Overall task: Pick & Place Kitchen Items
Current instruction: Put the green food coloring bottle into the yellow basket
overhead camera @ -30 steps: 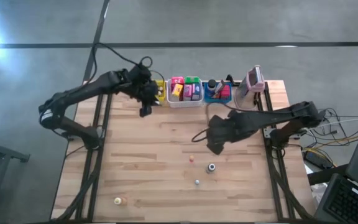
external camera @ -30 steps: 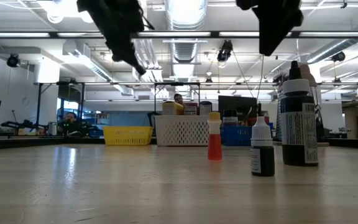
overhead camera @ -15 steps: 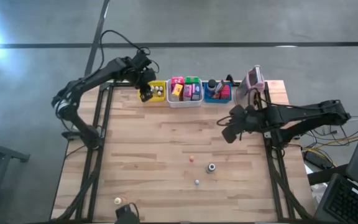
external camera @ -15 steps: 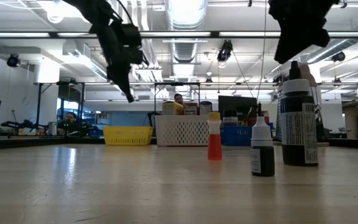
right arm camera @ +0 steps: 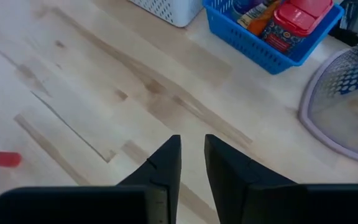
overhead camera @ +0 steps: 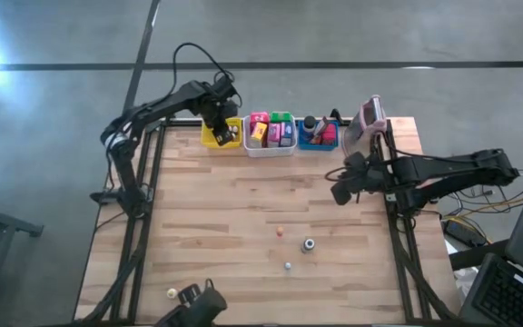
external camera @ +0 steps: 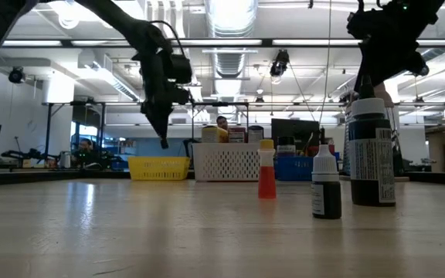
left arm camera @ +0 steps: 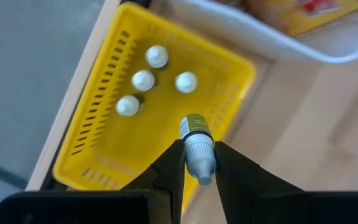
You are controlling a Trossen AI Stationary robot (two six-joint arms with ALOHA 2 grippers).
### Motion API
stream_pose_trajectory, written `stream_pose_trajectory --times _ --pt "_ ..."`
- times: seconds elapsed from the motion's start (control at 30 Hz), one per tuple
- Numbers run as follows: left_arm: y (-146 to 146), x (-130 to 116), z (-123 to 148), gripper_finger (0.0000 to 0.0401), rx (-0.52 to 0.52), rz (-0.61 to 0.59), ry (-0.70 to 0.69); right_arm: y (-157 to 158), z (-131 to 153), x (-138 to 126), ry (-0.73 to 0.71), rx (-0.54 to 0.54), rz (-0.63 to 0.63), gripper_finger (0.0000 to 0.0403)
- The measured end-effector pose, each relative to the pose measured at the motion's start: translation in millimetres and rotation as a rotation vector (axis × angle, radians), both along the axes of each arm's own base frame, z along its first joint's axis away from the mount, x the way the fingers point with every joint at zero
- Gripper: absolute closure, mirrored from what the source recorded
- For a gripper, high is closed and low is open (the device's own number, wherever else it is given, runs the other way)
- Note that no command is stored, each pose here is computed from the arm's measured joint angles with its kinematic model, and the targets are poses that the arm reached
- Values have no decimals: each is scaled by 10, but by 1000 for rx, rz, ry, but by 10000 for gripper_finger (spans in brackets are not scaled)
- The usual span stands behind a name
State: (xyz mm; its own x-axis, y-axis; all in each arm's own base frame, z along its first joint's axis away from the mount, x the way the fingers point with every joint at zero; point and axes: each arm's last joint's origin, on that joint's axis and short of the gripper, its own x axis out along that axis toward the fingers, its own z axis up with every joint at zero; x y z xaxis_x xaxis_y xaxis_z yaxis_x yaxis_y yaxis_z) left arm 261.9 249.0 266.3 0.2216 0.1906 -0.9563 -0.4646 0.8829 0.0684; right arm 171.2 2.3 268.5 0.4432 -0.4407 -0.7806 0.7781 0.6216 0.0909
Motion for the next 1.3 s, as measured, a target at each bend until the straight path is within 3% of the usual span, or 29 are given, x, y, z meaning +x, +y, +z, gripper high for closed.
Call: stream_pose_trajectory --times 0.5,1.3 --pt "133 86 -297 321 -31 38 41 -93 19 -73 5 -72 -19 355" --pt "272 203 -710 321 -77 68 82 -91 16 -73 19 -84 3 314"
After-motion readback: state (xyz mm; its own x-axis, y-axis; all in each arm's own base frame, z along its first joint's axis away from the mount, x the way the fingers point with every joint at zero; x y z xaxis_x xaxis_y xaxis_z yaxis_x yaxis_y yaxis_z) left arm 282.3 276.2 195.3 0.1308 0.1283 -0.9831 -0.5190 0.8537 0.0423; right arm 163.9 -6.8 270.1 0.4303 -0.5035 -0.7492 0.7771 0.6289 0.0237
